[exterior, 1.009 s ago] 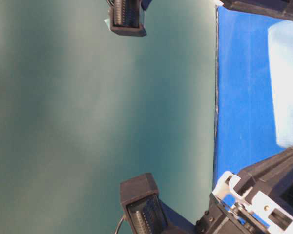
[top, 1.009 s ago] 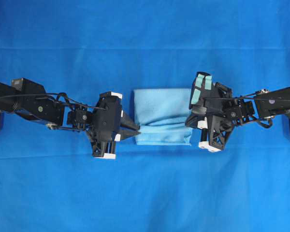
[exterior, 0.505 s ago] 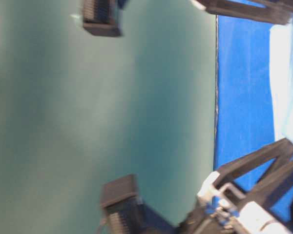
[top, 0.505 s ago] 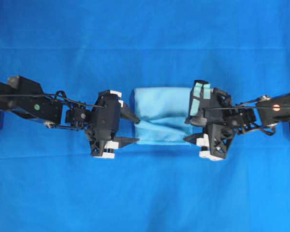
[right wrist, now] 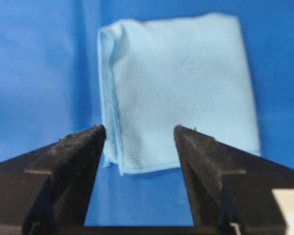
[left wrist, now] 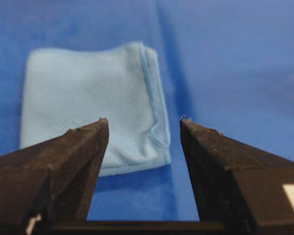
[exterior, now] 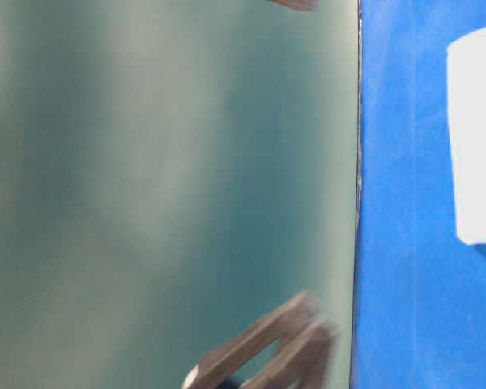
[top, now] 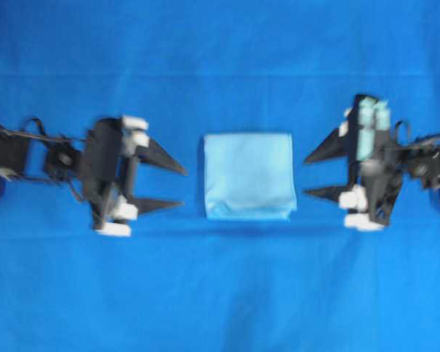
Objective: Fold the light blue towel.
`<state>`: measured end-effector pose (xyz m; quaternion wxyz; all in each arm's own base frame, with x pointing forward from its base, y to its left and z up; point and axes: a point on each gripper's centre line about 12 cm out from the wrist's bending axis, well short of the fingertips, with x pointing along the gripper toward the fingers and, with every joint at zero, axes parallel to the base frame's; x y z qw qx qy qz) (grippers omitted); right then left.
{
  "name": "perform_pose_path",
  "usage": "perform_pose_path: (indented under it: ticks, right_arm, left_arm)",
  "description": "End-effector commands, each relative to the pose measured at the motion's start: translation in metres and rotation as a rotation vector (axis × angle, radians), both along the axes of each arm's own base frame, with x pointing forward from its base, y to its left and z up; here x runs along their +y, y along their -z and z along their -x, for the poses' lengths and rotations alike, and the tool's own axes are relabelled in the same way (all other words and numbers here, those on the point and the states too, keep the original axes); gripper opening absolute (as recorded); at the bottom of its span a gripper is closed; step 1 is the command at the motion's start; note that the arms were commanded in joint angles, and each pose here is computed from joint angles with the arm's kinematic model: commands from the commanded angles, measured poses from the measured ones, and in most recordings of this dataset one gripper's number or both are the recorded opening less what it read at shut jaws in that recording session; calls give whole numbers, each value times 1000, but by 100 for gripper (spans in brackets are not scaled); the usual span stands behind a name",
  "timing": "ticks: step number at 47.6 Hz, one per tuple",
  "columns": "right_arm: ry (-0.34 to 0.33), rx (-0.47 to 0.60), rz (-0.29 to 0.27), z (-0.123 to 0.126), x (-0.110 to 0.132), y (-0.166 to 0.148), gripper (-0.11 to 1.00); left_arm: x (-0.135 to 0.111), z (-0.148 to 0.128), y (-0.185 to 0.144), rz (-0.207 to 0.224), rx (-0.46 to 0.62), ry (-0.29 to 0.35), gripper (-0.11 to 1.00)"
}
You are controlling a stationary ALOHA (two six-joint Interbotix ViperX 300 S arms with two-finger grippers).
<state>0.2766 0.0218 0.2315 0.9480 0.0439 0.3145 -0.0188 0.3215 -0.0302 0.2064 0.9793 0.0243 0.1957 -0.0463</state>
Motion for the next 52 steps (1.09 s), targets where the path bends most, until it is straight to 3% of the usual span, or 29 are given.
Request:
perform_pose_path:
  ticks: [1, 13, 28, 40, 52]
  right_arm:
    - [-1, -67, 10, 10, -4, -17, 62]
    - [-4, -224, 70, 53, -15, -41, 62]
    - [74, -279, 88, 99, -34, -18, 62]
    - [106, -290, 68, 113, -40, 15, 62]
    - [134, -302, 58, 113, -45, 21, 62]
  left_arm:
    - [0, 12, -18, 4, -64, 6, 58]
    - [7, 66, -32, 13, -168, -1, 58]
    - [24, 125, -27, 16, -276, -57, 58]
    - [31, 156, -3, 15, -288, -97, 58]
    - [34, 160, 3, 19, -283, -115, 58]
